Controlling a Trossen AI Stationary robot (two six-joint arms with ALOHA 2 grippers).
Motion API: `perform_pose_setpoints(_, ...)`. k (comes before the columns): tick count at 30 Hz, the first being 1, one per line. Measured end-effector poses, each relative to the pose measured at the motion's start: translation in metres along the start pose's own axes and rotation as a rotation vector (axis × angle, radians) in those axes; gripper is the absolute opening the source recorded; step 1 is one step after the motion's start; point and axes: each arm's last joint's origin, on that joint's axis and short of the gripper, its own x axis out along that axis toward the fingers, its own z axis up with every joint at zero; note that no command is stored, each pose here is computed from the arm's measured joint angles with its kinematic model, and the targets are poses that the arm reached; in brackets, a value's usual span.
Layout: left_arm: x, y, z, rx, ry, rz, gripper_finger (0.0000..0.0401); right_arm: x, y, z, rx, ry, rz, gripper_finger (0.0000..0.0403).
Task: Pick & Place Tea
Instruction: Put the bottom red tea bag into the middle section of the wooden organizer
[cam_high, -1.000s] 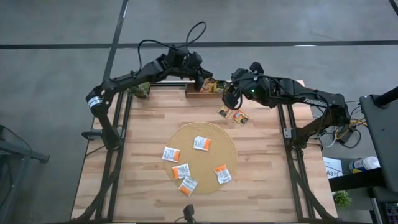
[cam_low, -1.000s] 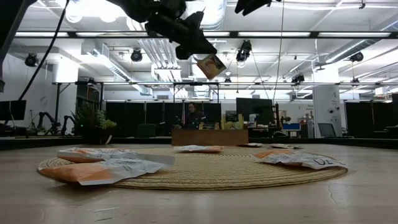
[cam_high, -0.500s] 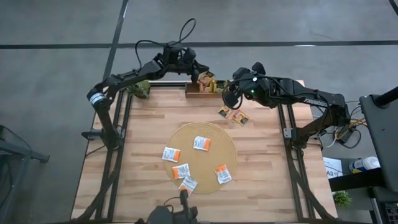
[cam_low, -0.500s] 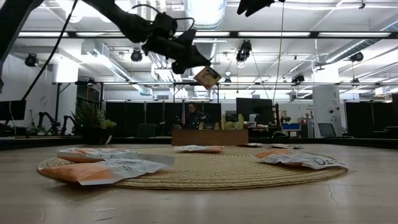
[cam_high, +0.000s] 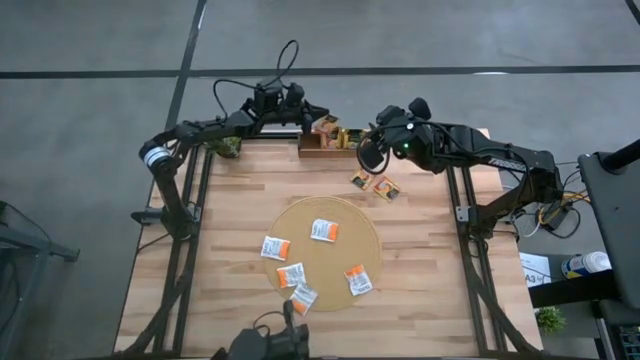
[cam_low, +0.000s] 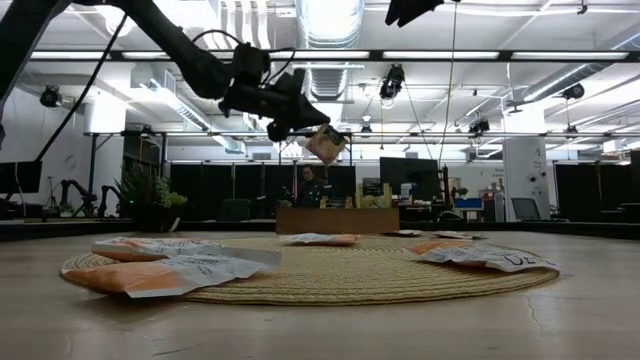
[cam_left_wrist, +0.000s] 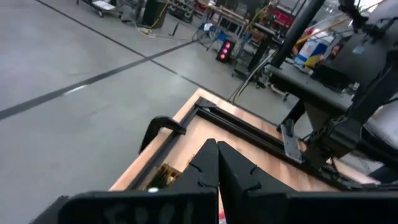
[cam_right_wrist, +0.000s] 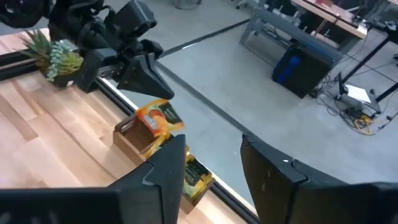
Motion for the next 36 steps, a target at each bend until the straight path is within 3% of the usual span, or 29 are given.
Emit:
perform_pose_setpoints(19, 0.037, 0.032, -0.022, -0.084, 0.013, 0.031, 0.0, 0.001, -0.001, 0.001, 0.005, -0.001, 0.0, 0.0122)
perform_pose_setpoints(36, 0.045, 0.047, -0.04, -0.159, 0.038, 0.082, 0.0, 0.001, -0.001, 0.001, 0.004, 0.0, 0.002, 0.0114)
